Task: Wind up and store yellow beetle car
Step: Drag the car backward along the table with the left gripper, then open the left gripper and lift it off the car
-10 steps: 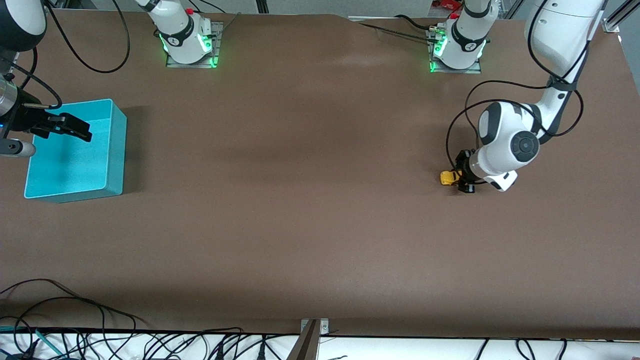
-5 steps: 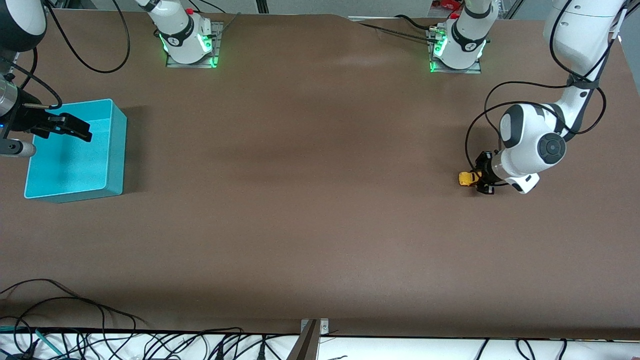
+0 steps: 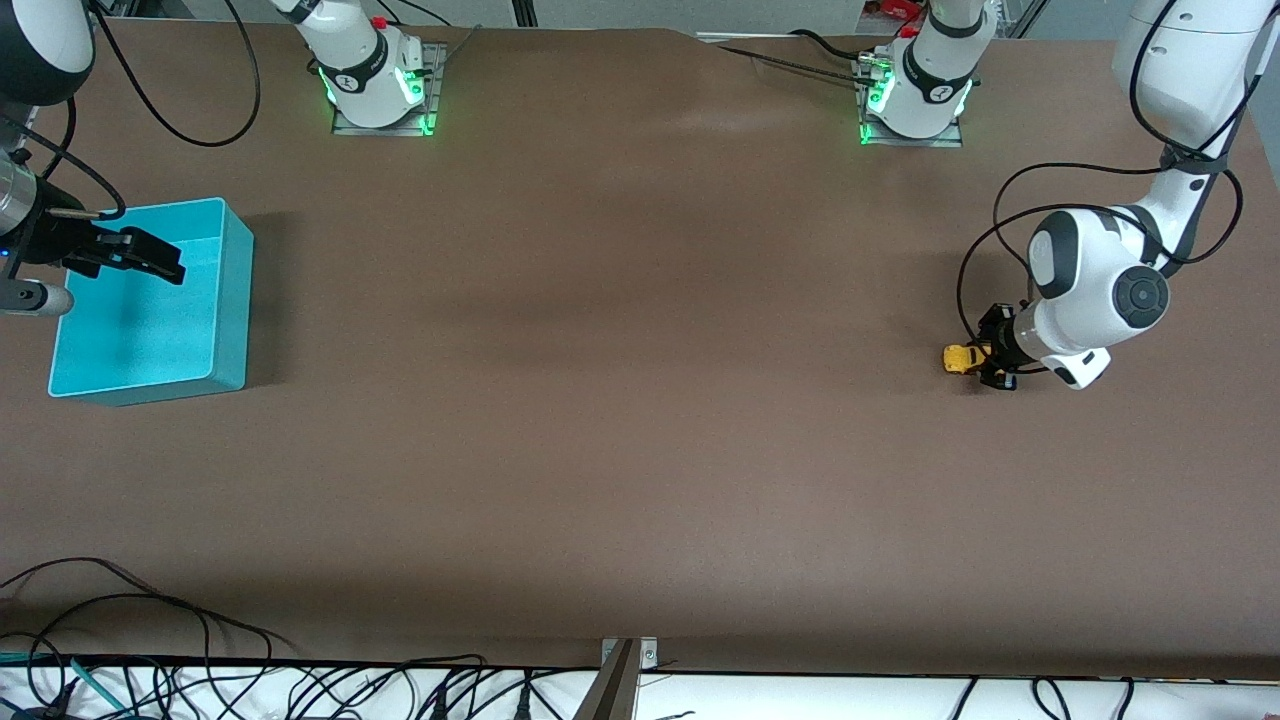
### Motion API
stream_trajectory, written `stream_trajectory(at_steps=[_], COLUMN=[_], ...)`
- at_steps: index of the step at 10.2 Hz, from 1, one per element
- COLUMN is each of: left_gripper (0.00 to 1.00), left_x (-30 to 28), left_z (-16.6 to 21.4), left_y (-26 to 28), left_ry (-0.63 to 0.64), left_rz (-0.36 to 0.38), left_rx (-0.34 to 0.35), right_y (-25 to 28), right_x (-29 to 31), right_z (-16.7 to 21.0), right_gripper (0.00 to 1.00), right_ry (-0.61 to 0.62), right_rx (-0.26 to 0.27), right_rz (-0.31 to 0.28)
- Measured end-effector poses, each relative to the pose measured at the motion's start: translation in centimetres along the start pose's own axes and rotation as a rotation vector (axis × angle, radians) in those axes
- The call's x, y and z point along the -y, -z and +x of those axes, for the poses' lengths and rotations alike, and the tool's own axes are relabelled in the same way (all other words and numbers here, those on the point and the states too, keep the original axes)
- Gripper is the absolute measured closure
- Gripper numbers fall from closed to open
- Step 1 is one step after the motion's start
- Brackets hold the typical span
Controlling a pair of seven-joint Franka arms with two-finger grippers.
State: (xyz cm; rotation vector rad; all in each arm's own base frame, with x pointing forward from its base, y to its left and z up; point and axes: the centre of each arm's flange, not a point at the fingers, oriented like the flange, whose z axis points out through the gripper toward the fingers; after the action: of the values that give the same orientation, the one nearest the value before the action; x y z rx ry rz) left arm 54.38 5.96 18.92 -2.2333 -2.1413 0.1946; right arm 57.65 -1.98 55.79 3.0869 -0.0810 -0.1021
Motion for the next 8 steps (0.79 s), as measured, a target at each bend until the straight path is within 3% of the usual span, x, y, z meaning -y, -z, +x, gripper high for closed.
stream_trajectory(at_steps=[8], left_gripper=[0.57], left_x=[-0.01], left_z=[1.57], left_y=[0.10], left_ry=[-0.012], left_rz=[-0.002], left_rx=[-0.008], right_y=[-0.01], right_x=[0.01], right_z=[0.01], right_gripper=[0.00], right_ry=[0.000], right_rx=[0.000], right_rz=[0.000])
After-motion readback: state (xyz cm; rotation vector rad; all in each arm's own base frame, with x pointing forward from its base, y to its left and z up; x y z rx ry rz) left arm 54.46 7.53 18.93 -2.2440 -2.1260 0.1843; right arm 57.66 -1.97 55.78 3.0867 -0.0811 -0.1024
